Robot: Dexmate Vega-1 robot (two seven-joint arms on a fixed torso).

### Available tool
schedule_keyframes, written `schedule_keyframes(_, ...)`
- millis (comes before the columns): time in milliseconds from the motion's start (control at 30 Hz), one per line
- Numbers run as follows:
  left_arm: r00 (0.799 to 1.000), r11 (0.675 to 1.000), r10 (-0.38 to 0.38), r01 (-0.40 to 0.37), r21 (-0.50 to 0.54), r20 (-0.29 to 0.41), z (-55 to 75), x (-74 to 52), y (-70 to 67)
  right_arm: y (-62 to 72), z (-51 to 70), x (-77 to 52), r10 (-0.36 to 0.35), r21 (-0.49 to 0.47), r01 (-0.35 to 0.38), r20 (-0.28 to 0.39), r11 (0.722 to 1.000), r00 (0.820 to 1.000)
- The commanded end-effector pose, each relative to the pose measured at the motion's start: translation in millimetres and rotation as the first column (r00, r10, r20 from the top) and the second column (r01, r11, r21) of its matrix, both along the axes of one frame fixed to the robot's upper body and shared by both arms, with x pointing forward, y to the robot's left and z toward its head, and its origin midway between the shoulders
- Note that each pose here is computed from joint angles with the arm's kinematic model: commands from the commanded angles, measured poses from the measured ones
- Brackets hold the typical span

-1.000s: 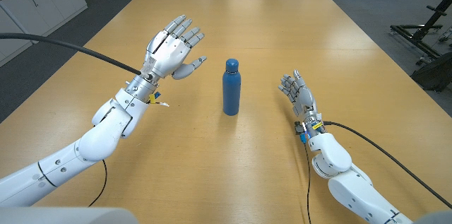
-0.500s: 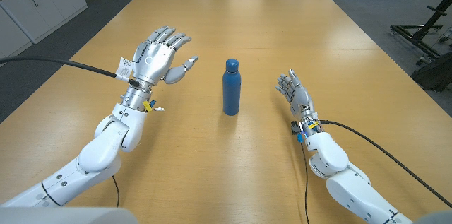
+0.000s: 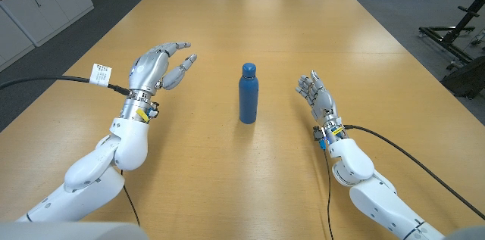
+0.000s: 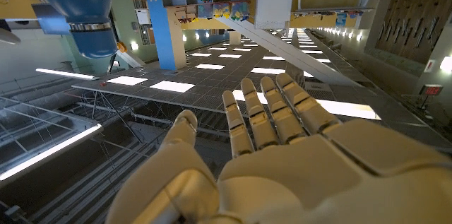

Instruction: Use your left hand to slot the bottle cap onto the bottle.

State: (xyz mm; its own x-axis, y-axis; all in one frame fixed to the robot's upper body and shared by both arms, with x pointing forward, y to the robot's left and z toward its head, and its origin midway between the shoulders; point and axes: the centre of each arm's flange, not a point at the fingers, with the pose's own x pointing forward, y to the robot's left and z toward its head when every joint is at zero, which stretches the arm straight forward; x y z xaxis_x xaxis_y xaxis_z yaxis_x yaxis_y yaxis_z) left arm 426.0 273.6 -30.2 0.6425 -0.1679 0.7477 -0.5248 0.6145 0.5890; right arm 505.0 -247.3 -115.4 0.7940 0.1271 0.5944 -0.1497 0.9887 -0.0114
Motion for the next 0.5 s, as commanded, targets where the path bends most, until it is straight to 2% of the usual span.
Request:
schedule_keyframes(33,0.867,0.836,-0.484,0.418,-0.356,-0.120,-15.1,25.3,7.9,1.3,2.4,2.7,0.049,-0.004,-0.048,0.038,0.999,0.998)
schedule_keyframes(133,0.818,0.775,-0.562,0.467,-0.426,-0.124,-24.5,35.5,8.3,2.8,2.0,2.0,0.051,-0.001,-0.051,0.040,0.999,0.998)
schedule_keyframes(233,0.784,0.728,-0.609,0.494,-0.475,-0.118,-33.0,43.3,9.7,3.7,0.8,1.8,0.052,-0.001,-0.052,0.042,0.999,0.998)
schedule_keyframes(367,0.757,0.675,-0.646,0.509,-0.534,-0.097,-43.1,51.7,11.1,4.5,-2.1,3.0,0.052,0.002,-0.052,0.039,0.999,0.998)
schedule_keyframes(500,0.752,0.666,-0.650,0.493,-0.560,-0.111,-52.2,60.7,8.2,3.9,-4.9,7.2,0.047,0.000,-0.047,0.041,0.999,0.998)
